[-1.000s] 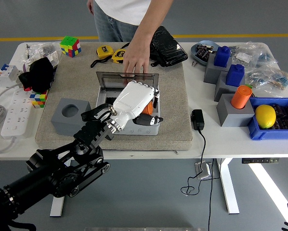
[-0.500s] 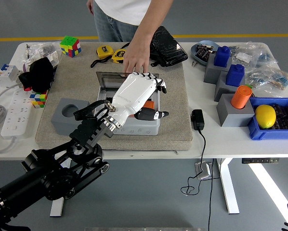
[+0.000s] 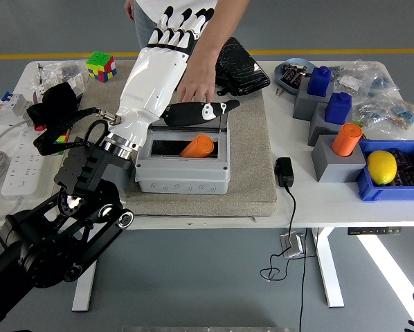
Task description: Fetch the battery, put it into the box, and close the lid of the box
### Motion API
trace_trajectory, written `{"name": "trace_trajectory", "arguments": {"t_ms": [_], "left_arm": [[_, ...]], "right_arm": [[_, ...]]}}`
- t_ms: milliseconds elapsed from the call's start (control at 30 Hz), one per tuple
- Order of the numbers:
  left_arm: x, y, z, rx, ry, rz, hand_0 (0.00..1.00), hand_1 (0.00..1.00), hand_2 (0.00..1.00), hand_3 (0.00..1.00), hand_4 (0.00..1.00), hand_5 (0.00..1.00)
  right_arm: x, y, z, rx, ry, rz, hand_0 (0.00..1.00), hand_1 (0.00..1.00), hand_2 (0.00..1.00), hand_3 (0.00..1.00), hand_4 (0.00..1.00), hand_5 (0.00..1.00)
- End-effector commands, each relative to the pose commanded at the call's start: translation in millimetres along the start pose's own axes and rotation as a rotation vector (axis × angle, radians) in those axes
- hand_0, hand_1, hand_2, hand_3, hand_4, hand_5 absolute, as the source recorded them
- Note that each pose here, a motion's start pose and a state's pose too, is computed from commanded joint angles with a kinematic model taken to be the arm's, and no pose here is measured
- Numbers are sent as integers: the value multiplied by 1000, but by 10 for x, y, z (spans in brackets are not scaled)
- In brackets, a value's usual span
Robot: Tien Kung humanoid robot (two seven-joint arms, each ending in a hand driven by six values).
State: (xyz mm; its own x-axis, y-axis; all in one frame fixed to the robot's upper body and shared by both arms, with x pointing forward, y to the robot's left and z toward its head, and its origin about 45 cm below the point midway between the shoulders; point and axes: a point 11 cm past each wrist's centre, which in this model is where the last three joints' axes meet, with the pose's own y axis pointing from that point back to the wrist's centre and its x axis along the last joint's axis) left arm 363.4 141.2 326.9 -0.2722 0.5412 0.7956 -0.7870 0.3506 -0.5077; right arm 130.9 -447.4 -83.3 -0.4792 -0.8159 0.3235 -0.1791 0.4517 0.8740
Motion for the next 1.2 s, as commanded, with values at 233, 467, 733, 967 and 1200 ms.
{"name": "trace_trajectory", "arguments": {"t_ms": [233,467,733,967,1200], "left_arm": [[121,70,-191,26,46,55,998,998,998,998,998,924],[284,123,-452,109,223,131,998,998,998,998,998,998],[284,166,-600,150,382,125,998,998,998,998,998,998],[124,209,-824,272,475,-7,998,998,975,956,998,998],[-64,321,-1139,418,270,-231,990,948,874,870,998,998]], "right_arm": [[7,-1,24,-7,-5,1,835,775,758,793,998,998],[-9,1,20,-6,-10,-3,834,775,758,793,998,998],[-25,3,20,-6,-11,-5,834,775,757,792,998,998],[-13,2,10,-6,-12,-2,834,775,757,793,998,998],[-3,1,-17,-1,-12,0,834,775,757,793,998,998]]}}
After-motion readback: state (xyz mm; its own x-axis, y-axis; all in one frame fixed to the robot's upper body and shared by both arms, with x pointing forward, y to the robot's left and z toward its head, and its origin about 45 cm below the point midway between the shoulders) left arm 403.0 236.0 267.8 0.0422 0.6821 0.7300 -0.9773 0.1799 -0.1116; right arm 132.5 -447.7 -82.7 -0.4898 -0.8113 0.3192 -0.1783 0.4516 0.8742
